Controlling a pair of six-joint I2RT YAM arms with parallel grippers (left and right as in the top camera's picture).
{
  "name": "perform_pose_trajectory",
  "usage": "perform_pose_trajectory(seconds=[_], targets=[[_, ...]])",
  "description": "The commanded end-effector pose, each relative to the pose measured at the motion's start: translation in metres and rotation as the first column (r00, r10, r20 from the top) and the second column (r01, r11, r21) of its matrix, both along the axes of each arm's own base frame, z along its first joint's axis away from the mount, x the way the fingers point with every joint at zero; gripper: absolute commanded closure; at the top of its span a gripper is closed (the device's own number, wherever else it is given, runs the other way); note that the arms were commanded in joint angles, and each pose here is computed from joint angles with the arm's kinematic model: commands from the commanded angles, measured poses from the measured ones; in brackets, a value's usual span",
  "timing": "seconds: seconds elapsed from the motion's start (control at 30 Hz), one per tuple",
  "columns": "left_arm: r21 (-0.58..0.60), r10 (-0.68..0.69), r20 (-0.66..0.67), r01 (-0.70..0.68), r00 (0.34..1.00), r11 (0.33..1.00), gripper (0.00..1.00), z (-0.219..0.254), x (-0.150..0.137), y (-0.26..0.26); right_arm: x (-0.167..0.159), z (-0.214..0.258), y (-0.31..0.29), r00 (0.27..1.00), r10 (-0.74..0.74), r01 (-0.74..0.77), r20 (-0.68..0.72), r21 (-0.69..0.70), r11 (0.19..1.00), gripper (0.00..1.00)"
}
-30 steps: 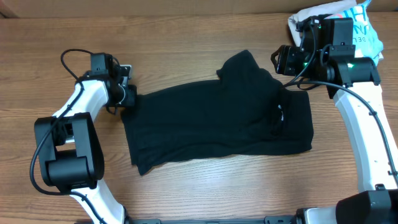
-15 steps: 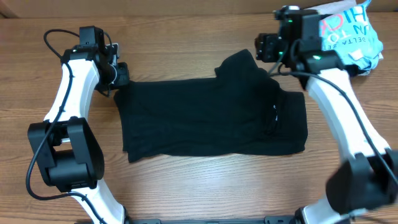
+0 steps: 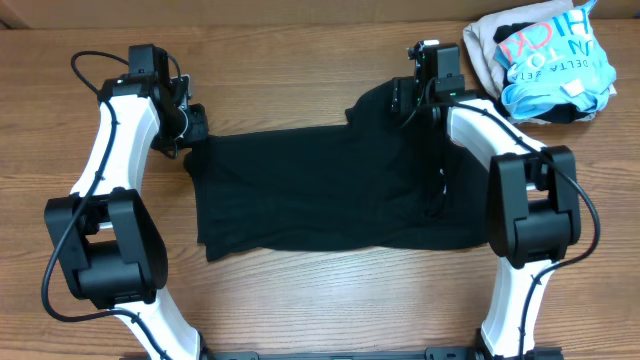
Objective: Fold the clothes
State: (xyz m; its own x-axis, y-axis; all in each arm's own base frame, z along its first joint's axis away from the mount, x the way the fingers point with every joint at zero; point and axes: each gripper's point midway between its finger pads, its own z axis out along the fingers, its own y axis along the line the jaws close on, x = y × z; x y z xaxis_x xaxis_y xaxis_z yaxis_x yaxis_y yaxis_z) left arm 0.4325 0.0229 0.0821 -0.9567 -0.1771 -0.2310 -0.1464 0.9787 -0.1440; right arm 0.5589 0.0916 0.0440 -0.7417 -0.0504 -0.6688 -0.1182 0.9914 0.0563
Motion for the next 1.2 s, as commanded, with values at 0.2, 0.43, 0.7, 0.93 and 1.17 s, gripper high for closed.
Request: perform_pose_trajectory(seconds=[0.2,0.43,0.7,0.93,1.17], targets=[[0.004,0.011,-0.017,-0.010,1.000,1.000,0.96,-0.005,-0.004,-0.002,0.007,-0.030,0.010,0.997,0.072,-0.072,-0.001,-0.013,0.997,0.27],[0.004,0.010,-0.025,-0.010,1.000,1.000,0.96,-0.005,-0.006,-0.002,0.008,-0.047,0.022,0.993,0.115,-0.115,-0.005,-0.007,0.993,0.27],[0.004,0.010,-0.024,-0.010,1.000,1.000,0.96,-0.005,-0.006,-0.003,0.016,-0.038,0.031,0.991,0.129,-0.130,0.041,0.011,0.991,0.78],[0.035,0.021,-0.026,-0.020,0.999,0.999,0.96,-0.006,-0.006,0.005,0.034,0.005,0.029,0.994,0.101,-0.102,0.042,0.027,0.994,0.96],[0.082,0.036,-0.026,-0.033,0.999,0.996,0.96,-0.005,-0.007,0.015,0.032,0.079,0.016,0.996,0.087,-0.087,0.004,0.029,0.996,0.96]])
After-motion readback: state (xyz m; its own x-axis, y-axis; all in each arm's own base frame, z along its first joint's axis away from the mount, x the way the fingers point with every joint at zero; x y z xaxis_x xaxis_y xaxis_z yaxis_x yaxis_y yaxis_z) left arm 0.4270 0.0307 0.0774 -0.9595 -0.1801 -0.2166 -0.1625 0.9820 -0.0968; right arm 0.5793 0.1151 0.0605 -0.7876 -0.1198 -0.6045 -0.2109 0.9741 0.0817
